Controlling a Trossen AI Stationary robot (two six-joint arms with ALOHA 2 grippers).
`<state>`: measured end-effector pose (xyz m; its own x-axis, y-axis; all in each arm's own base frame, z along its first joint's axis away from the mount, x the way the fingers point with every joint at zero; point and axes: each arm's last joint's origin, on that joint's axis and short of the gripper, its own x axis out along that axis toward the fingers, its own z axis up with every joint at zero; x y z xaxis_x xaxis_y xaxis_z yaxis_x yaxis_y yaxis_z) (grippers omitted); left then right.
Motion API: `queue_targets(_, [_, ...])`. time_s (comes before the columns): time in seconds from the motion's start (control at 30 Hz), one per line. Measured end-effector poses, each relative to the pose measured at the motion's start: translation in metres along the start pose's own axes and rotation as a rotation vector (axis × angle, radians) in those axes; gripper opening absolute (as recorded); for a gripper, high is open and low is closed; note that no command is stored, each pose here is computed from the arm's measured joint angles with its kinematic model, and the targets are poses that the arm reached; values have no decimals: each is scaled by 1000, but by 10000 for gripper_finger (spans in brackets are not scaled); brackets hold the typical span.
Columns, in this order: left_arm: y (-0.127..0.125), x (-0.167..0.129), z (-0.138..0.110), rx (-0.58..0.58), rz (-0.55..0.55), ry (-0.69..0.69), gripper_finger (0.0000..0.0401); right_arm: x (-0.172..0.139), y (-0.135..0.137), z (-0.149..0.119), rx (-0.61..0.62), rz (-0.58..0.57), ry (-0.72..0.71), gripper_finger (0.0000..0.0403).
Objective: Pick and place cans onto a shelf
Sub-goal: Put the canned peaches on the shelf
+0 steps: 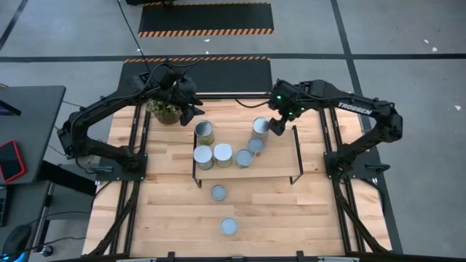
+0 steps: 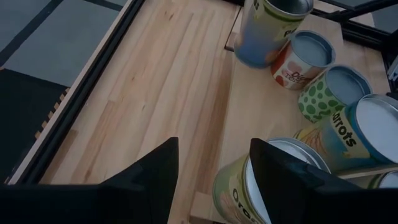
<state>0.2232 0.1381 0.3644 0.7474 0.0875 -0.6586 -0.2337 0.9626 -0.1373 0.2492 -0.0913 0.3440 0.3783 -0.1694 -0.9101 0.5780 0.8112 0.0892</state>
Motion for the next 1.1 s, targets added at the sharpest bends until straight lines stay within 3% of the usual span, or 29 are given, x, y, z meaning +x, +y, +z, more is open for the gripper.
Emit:
queue_targets(0.43, [0, 0, 0, -2, -1, 2, 204, 39, 34, 29, -50, 161, -99, 348])
queue_targets(0.53, [0, 0, -1, -7, -2, 14, 204, 35, 32, 25, -72, 120, -47, 348])
queue_targets(0.67, [0, 0, -2, -9, -4, 23, 204, 18, 19, 26, -70, 21, -106, 348])
queue_targets(0.93, [0, 0, -2, -1, -3, 22, 204, 16, 6, 49, -105, 106, -277, 348])
queue_targets(1.1, [0, 0, -2, 0, -3, 20, 204, 30, 1, 60, -175, 207, -286, 348])
